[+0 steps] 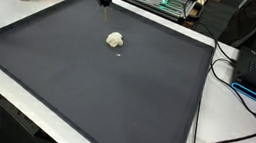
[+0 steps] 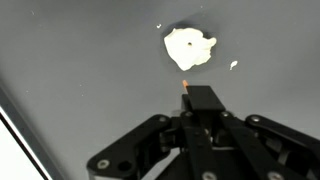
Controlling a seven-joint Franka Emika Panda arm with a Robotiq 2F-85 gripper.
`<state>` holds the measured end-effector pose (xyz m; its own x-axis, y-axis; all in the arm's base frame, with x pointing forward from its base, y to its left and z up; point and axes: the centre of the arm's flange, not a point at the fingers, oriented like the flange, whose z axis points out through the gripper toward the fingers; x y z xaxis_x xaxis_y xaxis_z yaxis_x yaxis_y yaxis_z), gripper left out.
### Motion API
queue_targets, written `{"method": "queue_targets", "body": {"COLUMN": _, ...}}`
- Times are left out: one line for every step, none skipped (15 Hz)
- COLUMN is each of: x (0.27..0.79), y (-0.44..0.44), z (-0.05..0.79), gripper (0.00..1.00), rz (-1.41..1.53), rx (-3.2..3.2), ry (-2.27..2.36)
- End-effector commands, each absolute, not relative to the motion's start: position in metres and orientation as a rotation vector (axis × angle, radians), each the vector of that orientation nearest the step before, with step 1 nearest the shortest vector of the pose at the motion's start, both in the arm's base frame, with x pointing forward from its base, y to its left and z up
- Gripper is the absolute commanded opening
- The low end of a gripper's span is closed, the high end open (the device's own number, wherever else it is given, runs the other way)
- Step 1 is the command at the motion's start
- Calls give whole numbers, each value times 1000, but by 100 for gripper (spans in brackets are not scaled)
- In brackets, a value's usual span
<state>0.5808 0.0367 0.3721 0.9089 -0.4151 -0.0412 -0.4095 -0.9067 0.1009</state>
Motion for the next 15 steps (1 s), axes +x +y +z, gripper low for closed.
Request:
{"method": "queue_targets", "body": {"x": 606, "y": 39, "z": 346, "gripper": 3, "rz": -85, "rx": 2817, "ry": -874}}
{"method": "queue_targets", "body": {"x": 609, "y": 39, "z": 340, "gripper": 3, "rz": -71, "rx": 2765, "ry": -928}}
{"method": "queue_targets", "body": {"x": 611, "y": 39, "z": 333, "gripper": 3, "rz": -56, "rx": 2714, "ry": -977}}
{"method": "queue_targets", "body": {"x": 613, "y": 39, "z": 327, "gripper": 3, "rz": -25, "rx": 2661, "ry": -1017}}
{"method": "queue_targets", "body": {"x": 615, "y": 40, "z": 322, "gripper": 3, "rz": -13, "rx": 2609, "ry": -1051}}
{"method": "queue_targets", "body": {"x": 617, "y": 40, "z": 317, "gripper": 3, "rz": 0, "rx": 2563, "ry": -1078}}
{"method": "queue_targets", "body": {"x": 618, "y": 41, "z": 313, "gripper": 3, "rz": 2, "rx": 2524, "ry": -1095}}
{"method": "queue_targets", "body": {"x": 618, "y": 41, "z": 308, "gripper": 3, "rz": -6, "rx": 2485, "ry": -1107}}
{"method": "queue_targets", "body": {"x": 619, "y": 42, "z": 304, "gripper": 3, "rz": -25, "rx": 2449, "ry": -1104}}
{"method": "queue_targets", "body": {"x": 619, "y": 42, "z": 300, "gripper": 3, "rz": -47, "rx": 2416, "ry": -1102}}
{"method": "queue_targets", "body": {"x": 619, "y": 43, "z": 297, "gripper": 3, "rz": -69, "rx": 2388, "ry": -1096}}
{"method": "queue_targets", "body": {"x": 618, "y": 44, "z": 293, "gripper": 3, "rz": -95, "rx": 2363, "ry": -1084}}
{"method": "queue_targets", "body": {"x": 618, "y": 44, "z": 291, "gripper": 3, "rz": -119, "rx": 2343, "ry": -1070}}
{"method": "queue_targets", "body": {"x": 618, "y": 45, "z": 288, "gripper": 3, "rz": -146, "rx": 2324, "ry": -1055}}
{"method": "queue_targets", "body": {"x": 618, "y": 46, "z": 285, "gripper": 3, "rz": -171, "rx": 2309, "ry": -1042}}
